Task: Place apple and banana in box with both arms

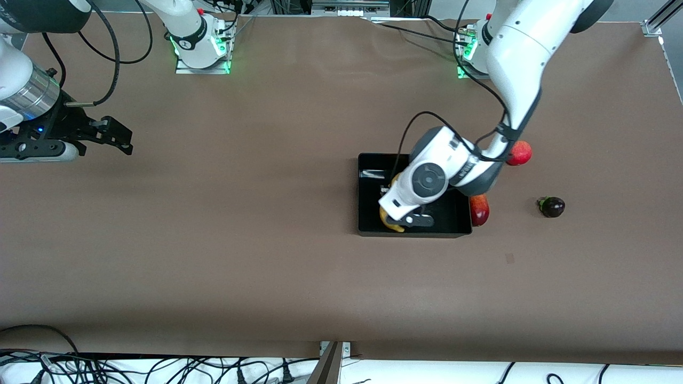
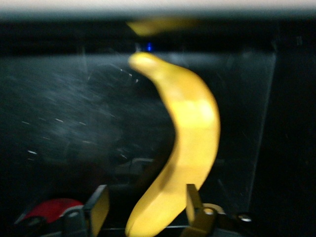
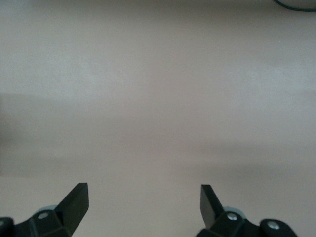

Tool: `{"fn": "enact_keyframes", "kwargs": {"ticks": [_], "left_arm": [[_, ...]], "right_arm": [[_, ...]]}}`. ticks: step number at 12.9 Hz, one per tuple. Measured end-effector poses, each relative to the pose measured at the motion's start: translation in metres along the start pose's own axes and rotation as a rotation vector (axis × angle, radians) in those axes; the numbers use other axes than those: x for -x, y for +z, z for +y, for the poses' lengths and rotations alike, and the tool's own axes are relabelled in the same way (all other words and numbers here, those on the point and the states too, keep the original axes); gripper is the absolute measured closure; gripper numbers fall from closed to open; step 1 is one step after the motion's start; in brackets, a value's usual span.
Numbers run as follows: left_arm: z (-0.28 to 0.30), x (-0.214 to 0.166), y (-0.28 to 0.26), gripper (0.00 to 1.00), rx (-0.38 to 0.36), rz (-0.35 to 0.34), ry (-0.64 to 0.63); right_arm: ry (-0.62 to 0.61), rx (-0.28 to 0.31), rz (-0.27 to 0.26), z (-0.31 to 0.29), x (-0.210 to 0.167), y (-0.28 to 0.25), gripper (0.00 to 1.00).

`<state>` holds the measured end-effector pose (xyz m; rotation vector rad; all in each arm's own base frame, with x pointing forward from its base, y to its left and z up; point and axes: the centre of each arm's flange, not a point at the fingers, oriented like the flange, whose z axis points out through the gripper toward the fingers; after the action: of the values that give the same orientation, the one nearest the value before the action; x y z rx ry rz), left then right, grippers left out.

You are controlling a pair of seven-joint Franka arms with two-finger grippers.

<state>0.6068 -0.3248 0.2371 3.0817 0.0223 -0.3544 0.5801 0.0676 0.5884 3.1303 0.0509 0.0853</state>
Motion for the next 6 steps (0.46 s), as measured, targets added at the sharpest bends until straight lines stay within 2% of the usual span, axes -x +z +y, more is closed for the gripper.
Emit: {"fn": "enact_keyframes", "kwargs": {"ticks": [2, 6], "left_arm": [[-0.026, -0.012, -0.046, 0.01, -0.004, 0.009, -0.042], [-0.1, -0.015, -0.167, 0.0, -0.036, -0.01, -0.143]], "right_arm": [[0.0, 0.0, 0.0, 0.0, 0.0, 0.0, 0.0], [0.0, 0.0, 0.0, 0.0, 0.0, 0.0, 0.0]]}}
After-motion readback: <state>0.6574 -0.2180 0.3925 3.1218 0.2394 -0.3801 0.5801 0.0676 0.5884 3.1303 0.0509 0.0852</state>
